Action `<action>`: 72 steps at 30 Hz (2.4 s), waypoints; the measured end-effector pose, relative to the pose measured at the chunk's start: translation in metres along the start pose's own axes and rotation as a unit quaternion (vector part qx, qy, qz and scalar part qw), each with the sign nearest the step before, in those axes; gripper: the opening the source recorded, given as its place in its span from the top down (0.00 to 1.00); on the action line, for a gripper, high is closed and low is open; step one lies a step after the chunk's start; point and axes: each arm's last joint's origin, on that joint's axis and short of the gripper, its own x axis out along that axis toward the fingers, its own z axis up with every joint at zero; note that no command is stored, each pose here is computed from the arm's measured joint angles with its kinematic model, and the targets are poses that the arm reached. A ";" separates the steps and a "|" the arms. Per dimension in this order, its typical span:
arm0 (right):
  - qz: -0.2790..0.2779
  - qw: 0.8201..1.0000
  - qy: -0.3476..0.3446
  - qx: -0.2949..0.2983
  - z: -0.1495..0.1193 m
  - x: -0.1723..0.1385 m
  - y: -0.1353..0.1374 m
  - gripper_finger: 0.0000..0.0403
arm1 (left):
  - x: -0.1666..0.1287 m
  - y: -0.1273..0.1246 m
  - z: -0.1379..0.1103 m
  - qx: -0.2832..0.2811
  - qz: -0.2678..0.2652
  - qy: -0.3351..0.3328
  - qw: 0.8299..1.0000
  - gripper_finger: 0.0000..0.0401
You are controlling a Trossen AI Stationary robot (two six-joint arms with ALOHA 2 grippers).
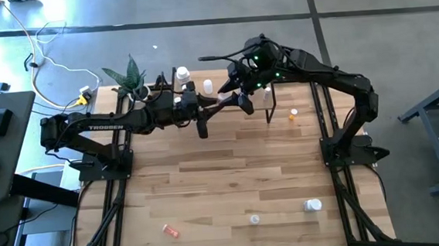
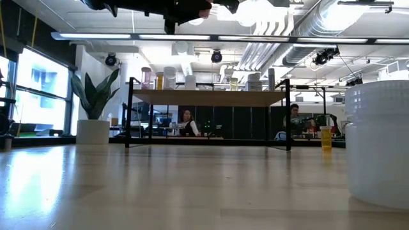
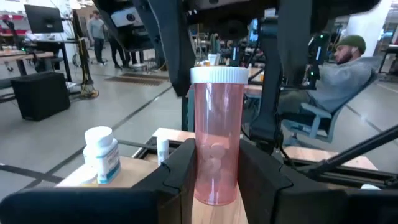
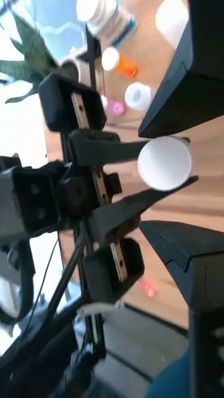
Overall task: Pick and place medicine bottles onto shelf by color
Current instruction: Put the top pink transparent pill bottle on the shelf
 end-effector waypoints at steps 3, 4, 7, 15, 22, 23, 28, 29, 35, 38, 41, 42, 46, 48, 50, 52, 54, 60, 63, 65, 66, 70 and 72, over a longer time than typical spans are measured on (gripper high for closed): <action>-0.024 1.000 0.003 -0.001 0.000 0.001 0.000 0.47 | 0.000 0.000 0.002 0.000 0.000 -0.008 1.000 0.78; -0.025 1.000 0.004 0.000 -0.001 0.001 0.000 0.47 | 0.000 0.000 0.002 0.000 0.000 -0.011 1.000 0.78; -0.028 1.000 0.004 0.000 0.000 0.001 0.000 0.50 | 0.000 0.000 0.003 -0.001 0.000 -0.015 1.000 0.78; -0.028 1.000 0.002 -0.001 0.000 0.001 0.000 0.66 | 0.000 0.000 0.003 -0.001 0.000 -0.016 1.000 0.78; -0.028 1.000 0.002 0.006 0.000 0.001 0.000 0.74 | 0.000 0.000 0.003 -0.001 0.000 -0.016 1.000 0.78; -0.028 1.000 0.002 0.009 0.000 0.001 0.000 0.74 | 0.000 0.000 0.003 -0.001 0.000 -0.016 1.000 0.78; -0.029 1.000 0.002 0.011 0.000 0.000 -0.001 0.74 | 0.000 0.000 0.003 0.003 0.000 -0.016 1.000 0.75; -0.029 1.000 0.002 0.012 0.000 0.000 -0.001 0.74 | 0.000 0.000 0.003 0.009 0.000 -0.016 1.000 0.74; -0.030 0.999 0.002 0.013 0.000 0.001 -0.001 0.74 | 0.000 0.000 0.003 0.030 0.001 -0.014 0.999 0.61; -0.046 0.999 0.007 0.016 -0.001 0.000 -0.002 0.74 | 0.000 0.003 0.000 0.030 0.005 0.001 1.000 0.53; -0.065 0.997 0.016 0.030 -0.003 0.000 -0.003 0.74 | -0.004 0.009 0.000 0.031 0.021 0.020 0.999 0.47; -0.074 0.997 0.018 0.031 -0.003 0.000 -0.003 0.74 | -0.006 0.011 0.001 0.031 0.030 0.023 0.999 0.45; -0.113 0.993 0.018 0.030 -0.003 -0.001 -0.007 0.74 | -0.015 0.021 0.006 0.031 0.066 0.036 0.997 0.40; -0.129 0.991 0.017 0.033 -0.004 -0.003 -0.011 0.74 | -0.019 0.027 0.009 0.031 0.078 0.035 0.996 0.40; -0.153 0.987 0.016 0.036 -0.004 -0.005 -0.017 0.74 | -0.022 0.032 0.011 0.031 0.088 0.035 0.995 0.40; -0.180 0.983 0.014 0.039 -0.004 -0.008 -0.023 0.74 | -0.024 0.036 0.012 0.031 0.097 0.038 0.994 0.40; -0.208 0.977 0.004 0.042 -0.003 -0.012 -0.031 0.74 | -0.026 0.041 0.013 0.030 0.106 0.042 0.993 0.40; -0.279 0.958 -0.062 0.038 0.007 -0.019 -0.062 0.74 | -0.029 0.052 0.012 0.029 0.128 0.050 0.990 0.40; -0.296 0.951 -0.078 0.042 0.007 -0.017 -0.080 0.74 | -0.030 0.058 0.012 0.029 0.137 0.051 0.989 0.40; -0.305 0.948 -0.082 0.046 0.005 -0.014 -0.092 0.74 | -0.031 0.061 0.012 0.028 0.144 0.054 0.988 0.40; -0.310 0.946 -0.077 0.052 0.003 -0.012 -0.098 0.74 | -0.031 0.063 0.012 0.028 0.146 0.055 0.987 0.40; -0.321 0.943 -0.045 0.073 -0.010 0.000 -0.121 0.74 | -0.033 0.068 0.010 0.027 0.156 0.062 0.985 0.40; -0.324 0.942 -0.027 0.082 -0.017 0.006 -0.130 0.74 | -0.033 0.070 0.010 0.027 0.160 0.062 0.985 0.40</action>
